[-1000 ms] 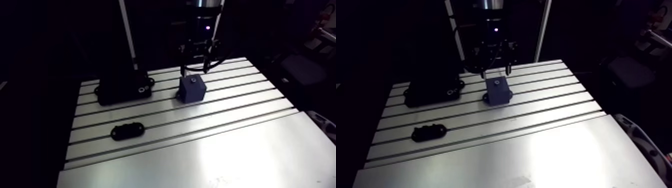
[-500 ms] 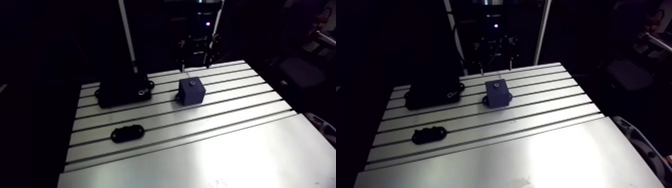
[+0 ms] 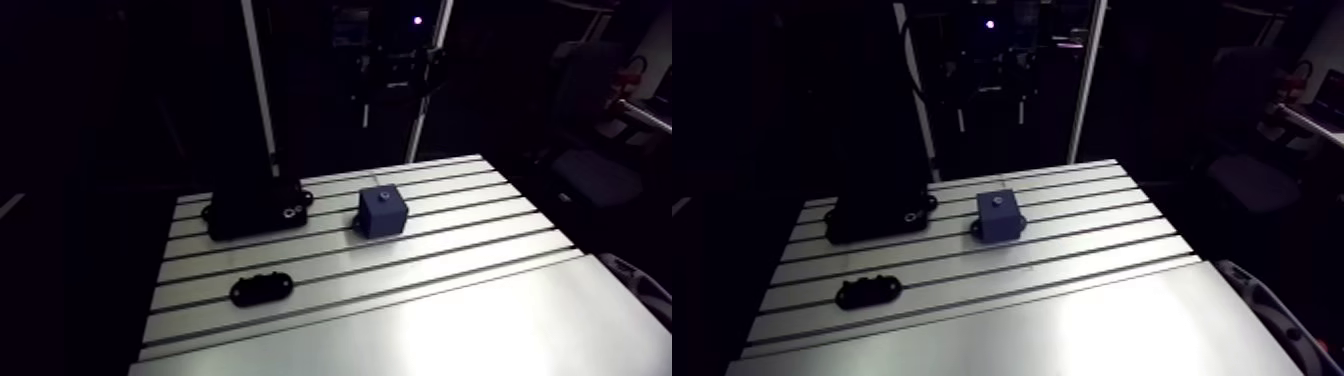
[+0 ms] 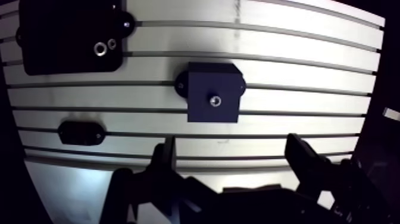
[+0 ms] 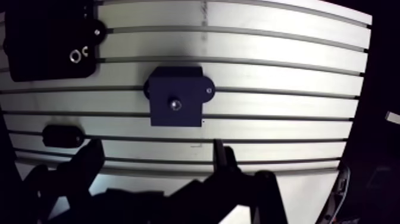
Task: Pick up the M10 bolt and insert it into the hole until fully seated.
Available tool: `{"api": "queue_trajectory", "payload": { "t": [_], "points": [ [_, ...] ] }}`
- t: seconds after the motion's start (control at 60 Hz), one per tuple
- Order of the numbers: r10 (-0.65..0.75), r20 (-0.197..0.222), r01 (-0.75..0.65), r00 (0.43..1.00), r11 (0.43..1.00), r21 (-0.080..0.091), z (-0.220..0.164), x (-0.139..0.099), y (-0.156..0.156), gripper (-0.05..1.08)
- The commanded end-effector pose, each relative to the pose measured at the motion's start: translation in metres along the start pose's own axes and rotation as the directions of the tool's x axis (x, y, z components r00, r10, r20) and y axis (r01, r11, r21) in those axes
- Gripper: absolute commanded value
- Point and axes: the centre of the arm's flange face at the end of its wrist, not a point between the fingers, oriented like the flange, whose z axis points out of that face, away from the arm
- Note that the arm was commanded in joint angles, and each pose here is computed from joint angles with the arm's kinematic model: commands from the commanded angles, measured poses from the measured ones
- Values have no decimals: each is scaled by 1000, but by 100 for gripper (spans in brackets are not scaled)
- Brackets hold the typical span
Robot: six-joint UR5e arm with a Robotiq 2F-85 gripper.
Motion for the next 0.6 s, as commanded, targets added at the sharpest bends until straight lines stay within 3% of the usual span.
{"api": "queue_trajectory", "payload": {
  "t": [0.017, 0.283, 0.6],
  "points": [
    [88, -27, -88, 996, 996, -11, -80, -31, -14, 0],
    [92, -29, -93, 995, 996, -7, -133, -53, -47, 0],
    [69, -40, -70, 997, 998, -6, -139, -61, -63, 0]
  ]
}}
